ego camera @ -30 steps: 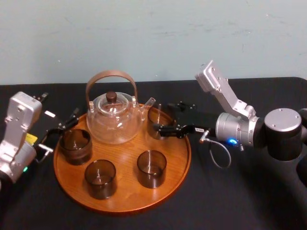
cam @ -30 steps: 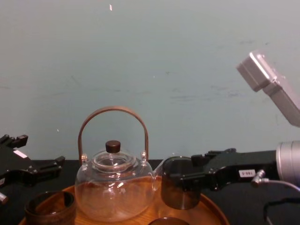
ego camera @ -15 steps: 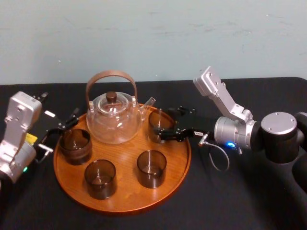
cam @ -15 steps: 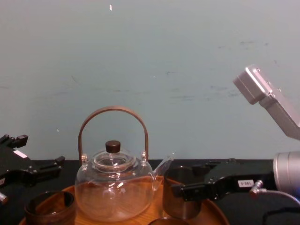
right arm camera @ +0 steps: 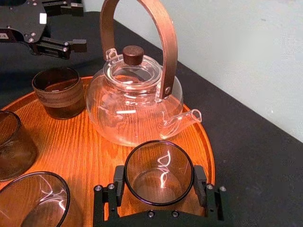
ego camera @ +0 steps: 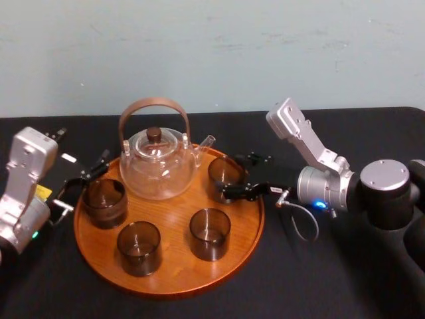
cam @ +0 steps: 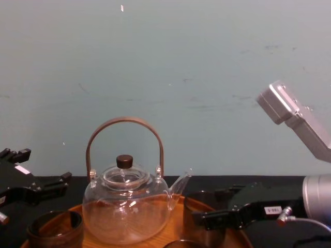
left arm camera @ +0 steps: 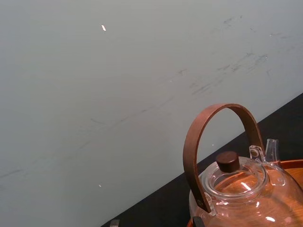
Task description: Pick up the glass from the table and place it on the tray.
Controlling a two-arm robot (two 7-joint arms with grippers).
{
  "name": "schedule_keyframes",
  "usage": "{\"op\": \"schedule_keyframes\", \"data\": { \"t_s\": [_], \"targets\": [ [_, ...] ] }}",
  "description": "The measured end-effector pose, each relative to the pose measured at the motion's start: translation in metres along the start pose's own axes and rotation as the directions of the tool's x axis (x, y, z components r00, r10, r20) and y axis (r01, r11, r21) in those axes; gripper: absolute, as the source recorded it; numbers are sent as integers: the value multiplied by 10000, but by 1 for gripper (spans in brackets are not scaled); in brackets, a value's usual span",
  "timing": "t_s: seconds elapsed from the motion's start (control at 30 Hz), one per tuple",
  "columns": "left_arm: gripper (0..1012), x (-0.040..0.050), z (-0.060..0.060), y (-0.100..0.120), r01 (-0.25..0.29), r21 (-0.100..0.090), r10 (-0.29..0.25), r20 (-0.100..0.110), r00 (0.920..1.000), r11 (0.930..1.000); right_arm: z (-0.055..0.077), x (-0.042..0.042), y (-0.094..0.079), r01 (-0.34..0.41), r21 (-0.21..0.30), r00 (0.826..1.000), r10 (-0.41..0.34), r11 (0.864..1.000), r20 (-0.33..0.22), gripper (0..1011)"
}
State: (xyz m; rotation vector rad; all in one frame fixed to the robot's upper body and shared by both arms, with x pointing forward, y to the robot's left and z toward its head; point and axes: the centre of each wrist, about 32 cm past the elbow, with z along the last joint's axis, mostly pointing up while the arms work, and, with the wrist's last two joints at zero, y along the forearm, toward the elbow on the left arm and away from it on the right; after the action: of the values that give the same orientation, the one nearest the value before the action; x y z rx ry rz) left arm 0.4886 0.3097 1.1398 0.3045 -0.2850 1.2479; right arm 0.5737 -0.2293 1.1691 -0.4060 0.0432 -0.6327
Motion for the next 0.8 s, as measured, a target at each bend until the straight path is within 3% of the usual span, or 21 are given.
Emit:
{"op": "schedule_keyframes", "data": {
  "t_s": [0.7,0.8],
  "targets": [
    [1002,0,0,0,0,0,0,1,10000,10000,-8,-19,-1,17,-102,9999,-16,9999,101,883],
    [1001,0,0,0,0,0,0,1,10000,10000,-7,-18,-2,16,-98,10000,-15,10000,92,932]
  ]
}}
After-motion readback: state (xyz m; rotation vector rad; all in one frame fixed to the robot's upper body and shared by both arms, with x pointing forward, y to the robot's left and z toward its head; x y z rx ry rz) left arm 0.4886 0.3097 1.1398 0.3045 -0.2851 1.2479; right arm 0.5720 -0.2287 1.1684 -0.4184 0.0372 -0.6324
